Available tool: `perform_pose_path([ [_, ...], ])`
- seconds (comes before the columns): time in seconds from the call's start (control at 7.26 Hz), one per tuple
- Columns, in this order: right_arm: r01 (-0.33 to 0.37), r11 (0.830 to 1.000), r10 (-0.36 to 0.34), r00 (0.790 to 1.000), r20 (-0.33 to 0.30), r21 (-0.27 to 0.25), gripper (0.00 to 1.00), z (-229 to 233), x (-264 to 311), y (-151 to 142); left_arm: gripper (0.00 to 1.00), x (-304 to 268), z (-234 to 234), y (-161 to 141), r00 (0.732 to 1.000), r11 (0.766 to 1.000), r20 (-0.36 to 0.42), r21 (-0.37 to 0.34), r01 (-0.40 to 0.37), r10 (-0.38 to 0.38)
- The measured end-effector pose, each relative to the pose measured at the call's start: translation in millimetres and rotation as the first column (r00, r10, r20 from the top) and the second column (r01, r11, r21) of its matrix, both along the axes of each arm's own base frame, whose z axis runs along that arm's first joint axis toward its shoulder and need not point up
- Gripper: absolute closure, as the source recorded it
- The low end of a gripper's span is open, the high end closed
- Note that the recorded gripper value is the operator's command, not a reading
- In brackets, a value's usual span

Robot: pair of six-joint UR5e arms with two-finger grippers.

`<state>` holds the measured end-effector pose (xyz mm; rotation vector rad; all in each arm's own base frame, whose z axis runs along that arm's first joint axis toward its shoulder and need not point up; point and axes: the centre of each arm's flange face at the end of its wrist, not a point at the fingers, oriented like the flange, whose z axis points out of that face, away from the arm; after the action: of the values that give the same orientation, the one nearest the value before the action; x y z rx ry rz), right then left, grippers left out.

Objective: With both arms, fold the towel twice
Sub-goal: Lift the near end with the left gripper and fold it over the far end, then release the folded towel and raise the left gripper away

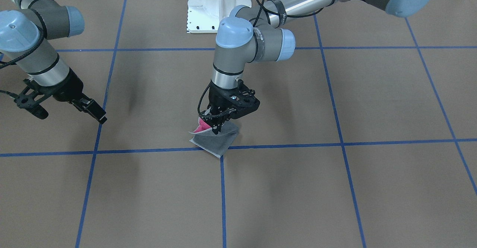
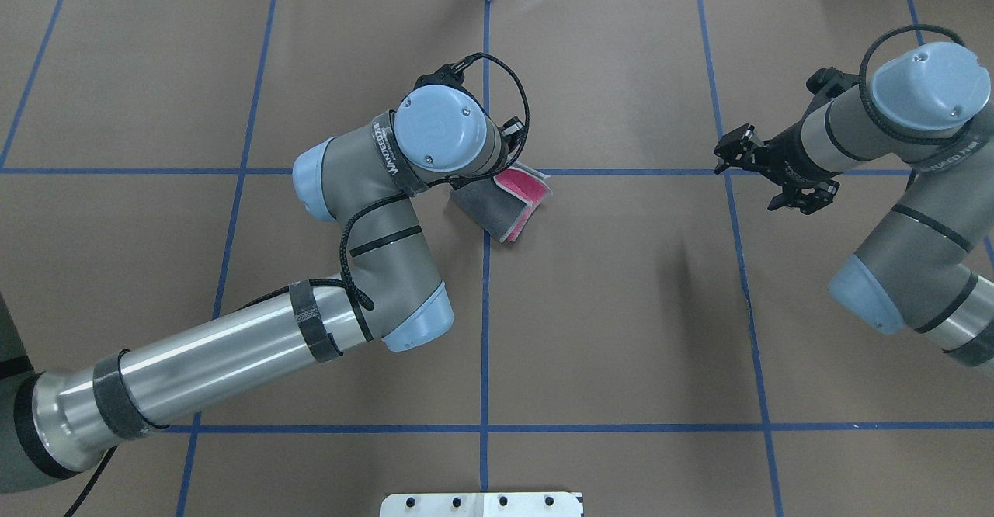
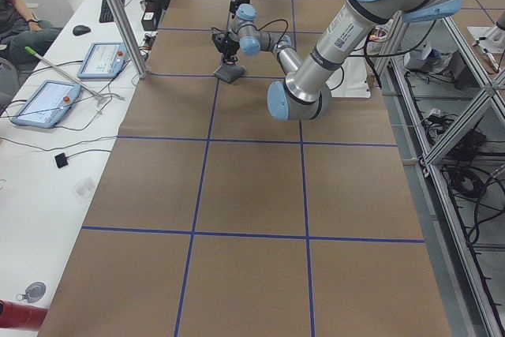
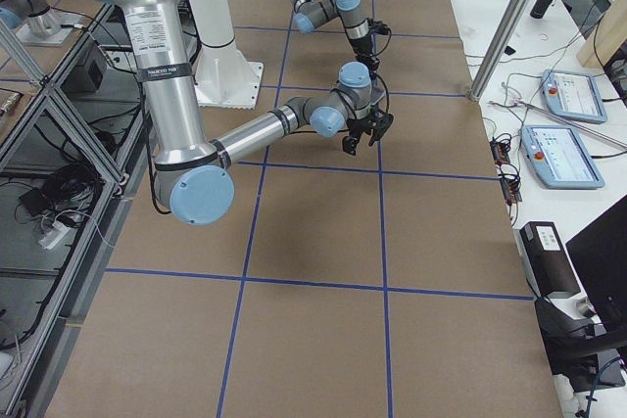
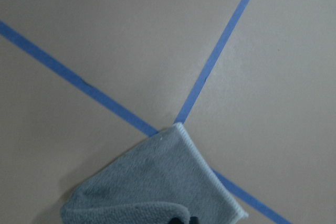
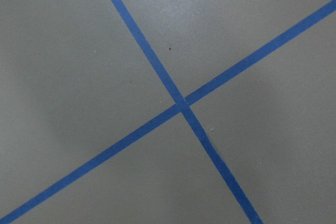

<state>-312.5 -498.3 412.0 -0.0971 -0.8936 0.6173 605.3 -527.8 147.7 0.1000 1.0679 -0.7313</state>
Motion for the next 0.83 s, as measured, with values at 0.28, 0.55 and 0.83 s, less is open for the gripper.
perform_pose_path([
  [0.28, -0.001, 1.0, 0.001, 1.0, -0.002, 0.0, 0.0, 1, 0, 0, 1.0, 1, 2, -11, 1.0, 1.0, 0.005, -0.002, 0.01, -0.01],
  [0.55, -0.001, 1.0, 0.001, 1.0, -0.003, -0.001, 0.0, 1, -1, 0, 1.0, 6, 2, -17, 1.0, 1.0, -0.003, 0.003, 0.014, -0.014],
  [0.83, -0.001, 1.0, 0.001, 1.0, -0.003, -0.002, 0.0, 2, -1, 0, 0.82, 12, 7, -25, 1.0, 1.0, -0.014, 0.01, 0.018, -0.018],
])
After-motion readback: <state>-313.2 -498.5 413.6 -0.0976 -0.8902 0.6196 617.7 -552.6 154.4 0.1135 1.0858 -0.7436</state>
